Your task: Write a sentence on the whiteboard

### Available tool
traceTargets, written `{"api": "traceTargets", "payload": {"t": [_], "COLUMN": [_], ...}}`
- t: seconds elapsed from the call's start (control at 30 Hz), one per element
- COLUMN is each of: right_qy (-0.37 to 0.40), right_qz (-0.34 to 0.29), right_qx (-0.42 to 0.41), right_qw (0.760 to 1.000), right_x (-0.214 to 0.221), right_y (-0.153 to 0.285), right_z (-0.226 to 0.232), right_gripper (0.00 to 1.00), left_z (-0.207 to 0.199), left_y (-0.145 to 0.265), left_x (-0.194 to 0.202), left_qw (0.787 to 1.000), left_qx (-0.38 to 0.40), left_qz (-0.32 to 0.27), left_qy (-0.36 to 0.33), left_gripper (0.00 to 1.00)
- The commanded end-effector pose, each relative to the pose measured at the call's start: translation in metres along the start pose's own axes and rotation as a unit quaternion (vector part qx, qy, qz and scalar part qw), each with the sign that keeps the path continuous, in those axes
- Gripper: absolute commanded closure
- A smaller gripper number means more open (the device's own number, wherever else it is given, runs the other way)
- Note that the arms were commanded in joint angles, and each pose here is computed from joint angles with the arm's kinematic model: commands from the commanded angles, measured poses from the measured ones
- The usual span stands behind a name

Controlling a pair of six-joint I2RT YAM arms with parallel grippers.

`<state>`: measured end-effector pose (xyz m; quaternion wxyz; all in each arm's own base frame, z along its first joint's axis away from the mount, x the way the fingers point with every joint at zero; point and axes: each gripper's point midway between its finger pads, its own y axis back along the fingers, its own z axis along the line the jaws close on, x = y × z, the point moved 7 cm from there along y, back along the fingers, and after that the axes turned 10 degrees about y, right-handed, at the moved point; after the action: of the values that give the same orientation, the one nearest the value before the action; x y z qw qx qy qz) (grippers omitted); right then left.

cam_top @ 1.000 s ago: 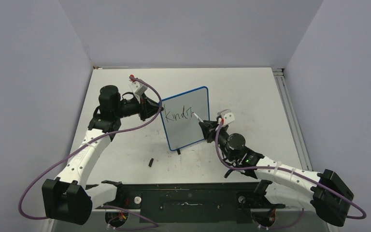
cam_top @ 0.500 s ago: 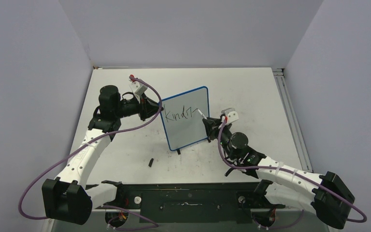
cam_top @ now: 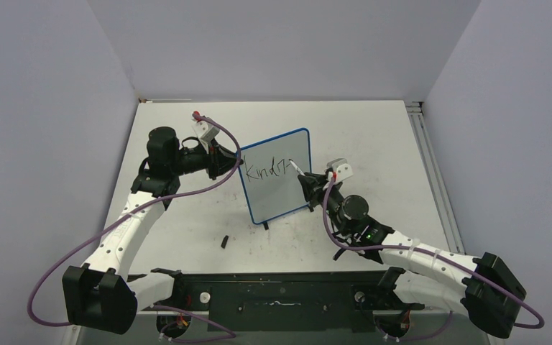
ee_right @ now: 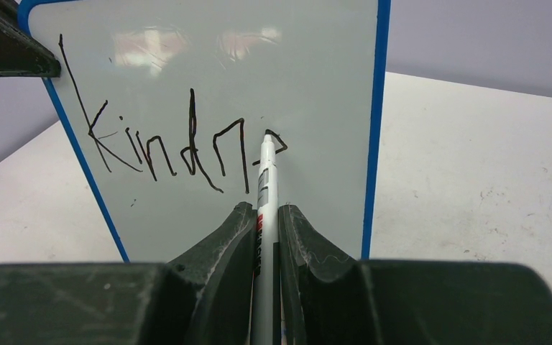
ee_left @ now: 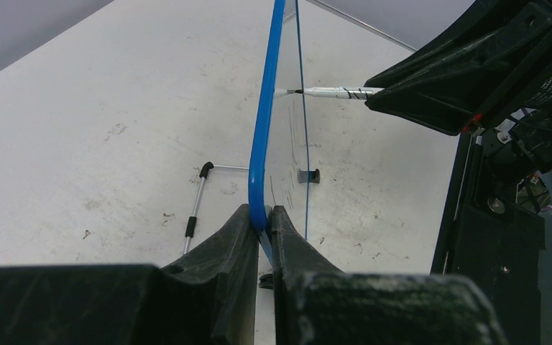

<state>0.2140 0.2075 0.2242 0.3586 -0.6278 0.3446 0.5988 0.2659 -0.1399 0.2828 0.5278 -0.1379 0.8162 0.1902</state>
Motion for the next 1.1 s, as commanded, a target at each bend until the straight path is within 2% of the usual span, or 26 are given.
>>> {"api": "traceTargets", "payload": {"t": [0.0, 0.47, 0.63, 0.9, 1.07], "right_qy": [-0.008, -0.018, -0.016, -0.015, -0.013], "right_qz": [-0.030, 0.022, 0.029, 0.023, 0.007], "right_qx": [-0.009, -0.019, 0.002, 0.036, 0.024], "right_qw": [0.999, 0.999, 0.999, 0.999, 1.000], "right_x": [-0.016, 0.016, 0.018, 0.012, 0.002], "right_y": [-0.007, 0.009, 0.011, 0.016, 0.015], "right_z": [0.002, 0.005, 0.000, -0.010, -0.008], "right_gripper": [0.95, 0.95, 0.95, 0.95, 0.95], "left_z": [0.001, 0.001, 0.001, 0.001, 0.001], "left_y": [-0.002, -0.002, -0.002, -0.002, -0.002], "left_x": [0.012, 0.012, 0.013, 0.012, 0.013], "left_qw": [1.000, 0.999, 0.999, 0.999, 0.999], "left_qx": [0.009, 0.010, 0.010, 0.009, 0.009], "left_qz": [0.027, 0.028, 0.030, 0.029, 0.029], "left_qy": [0.011, 0.013, 0.014, 0.014, 0.014], "left_gripper": [1.00, 1.00, 1.00, 1.00, 1.00]}}
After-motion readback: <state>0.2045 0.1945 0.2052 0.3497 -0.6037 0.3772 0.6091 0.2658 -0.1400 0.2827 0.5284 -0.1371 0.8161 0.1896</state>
